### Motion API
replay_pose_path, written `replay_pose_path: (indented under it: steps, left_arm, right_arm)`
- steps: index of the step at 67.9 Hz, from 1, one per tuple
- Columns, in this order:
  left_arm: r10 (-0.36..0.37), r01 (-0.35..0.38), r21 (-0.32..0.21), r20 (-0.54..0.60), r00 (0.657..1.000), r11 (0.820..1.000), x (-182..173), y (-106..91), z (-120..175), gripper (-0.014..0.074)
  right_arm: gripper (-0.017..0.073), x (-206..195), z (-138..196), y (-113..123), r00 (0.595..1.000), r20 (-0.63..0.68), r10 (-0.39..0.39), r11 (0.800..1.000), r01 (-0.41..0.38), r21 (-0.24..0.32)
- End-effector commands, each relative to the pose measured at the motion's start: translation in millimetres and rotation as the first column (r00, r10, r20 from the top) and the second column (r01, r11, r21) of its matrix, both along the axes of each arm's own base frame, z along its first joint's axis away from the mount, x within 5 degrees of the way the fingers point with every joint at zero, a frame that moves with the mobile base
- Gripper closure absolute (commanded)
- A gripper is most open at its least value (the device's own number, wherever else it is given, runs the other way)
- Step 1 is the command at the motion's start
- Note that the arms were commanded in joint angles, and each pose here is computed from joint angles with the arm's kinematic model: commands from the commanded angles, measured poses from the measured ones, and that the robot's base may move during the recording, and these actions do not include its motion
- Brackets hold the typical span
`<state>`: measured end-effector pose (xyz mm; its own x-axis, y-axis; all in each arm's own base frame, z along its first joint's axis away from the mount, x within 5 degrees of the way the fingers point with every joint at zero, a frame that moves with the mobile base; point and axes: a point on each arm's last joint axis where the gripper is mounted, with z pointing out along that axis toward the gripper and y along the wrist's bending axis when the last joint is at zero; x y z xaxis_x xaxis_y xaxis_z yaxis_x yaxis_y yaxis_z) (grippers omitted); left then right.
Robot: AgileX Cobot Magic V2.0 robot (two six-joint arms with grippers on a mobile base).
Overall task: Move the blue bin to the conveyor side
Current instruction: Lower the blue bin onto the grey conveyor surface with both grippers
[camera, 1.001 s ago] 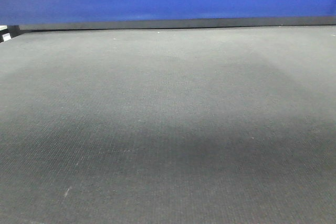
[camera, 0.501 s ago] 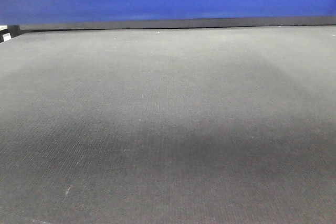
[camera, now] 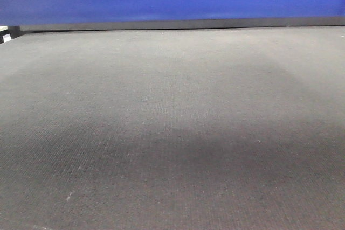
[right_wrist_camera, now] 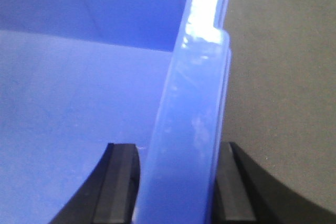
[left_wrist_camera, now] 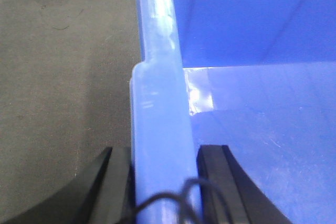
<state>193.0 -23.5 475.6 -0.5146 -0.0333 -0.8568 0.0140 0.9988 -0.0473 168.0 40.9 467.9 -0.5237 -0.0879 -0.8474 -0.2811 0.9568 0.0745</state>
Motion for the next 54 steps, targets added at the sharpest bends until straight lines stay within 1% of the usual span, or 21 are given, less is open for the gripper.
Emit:
replay_pose_path:
  steps: [1,6,14,21,26,37,45,54]
  left_arm:
    - [0.006,-0.012,0.041,0.142,0.99,0.999,-4,4.4,17,0.0591]
    - [0.006,-0.012,0.039,0.138,0.99,0.999,-5,4.3,17,0.0591]
    - [0.005,-0.011,0.038,0.136,0.991,0.999,-3,3.9,17,0.0591]
    - [-0.001,-0.005,0.049,0.128,0.992,0.999,5,2.5,15,0.0591]
    - [-0.001,-0.004,0.052,0.112,0.994,0.999,15,0.7,13,0.0591]
    - [-0.002,-0.002,0.059,0.074,0.997,0.998,46,-4.7,9,0.0591]
    - [-0.002,0.002,0.07,0.007,1.0,0.998,72,-9.2,-7,0.0591]
    - [0.007,0.005,0.091,-0.128,0.992,0.996,101,-13.8,-37,0.0591]
  right_arm:
    - [0.0637,-2,14,-6,0.99,0.135,-0.044,0.999,0.046,-0.013]
    - [0.0637,-2,15,-6,0.989,0.139,-0.044,0.999,0.046,-0.01]
    - [0.0637,-4,13,-3,0.994,0.108,-0.026,1.0,0.024,0.018]
    - [0.0637,3,13,-2,0.994,0.105,-0.026,1.0,0.024,0.019]
    - [0.0637,11,16,-1,0.994,0.102,-0.026,1.0,0.025,0.018]
    - [0.0637,47,19,4,0.997,0.075,-0.026,1.0,0.025,0.014]
    - [0.0637,76,8,9,1.0,0.011,-0.023,1.0,0.023,0.001]
    - [0.0637,105,-16,14,0.995,-0.094,-0.021,1.0,0.02,-0.019]
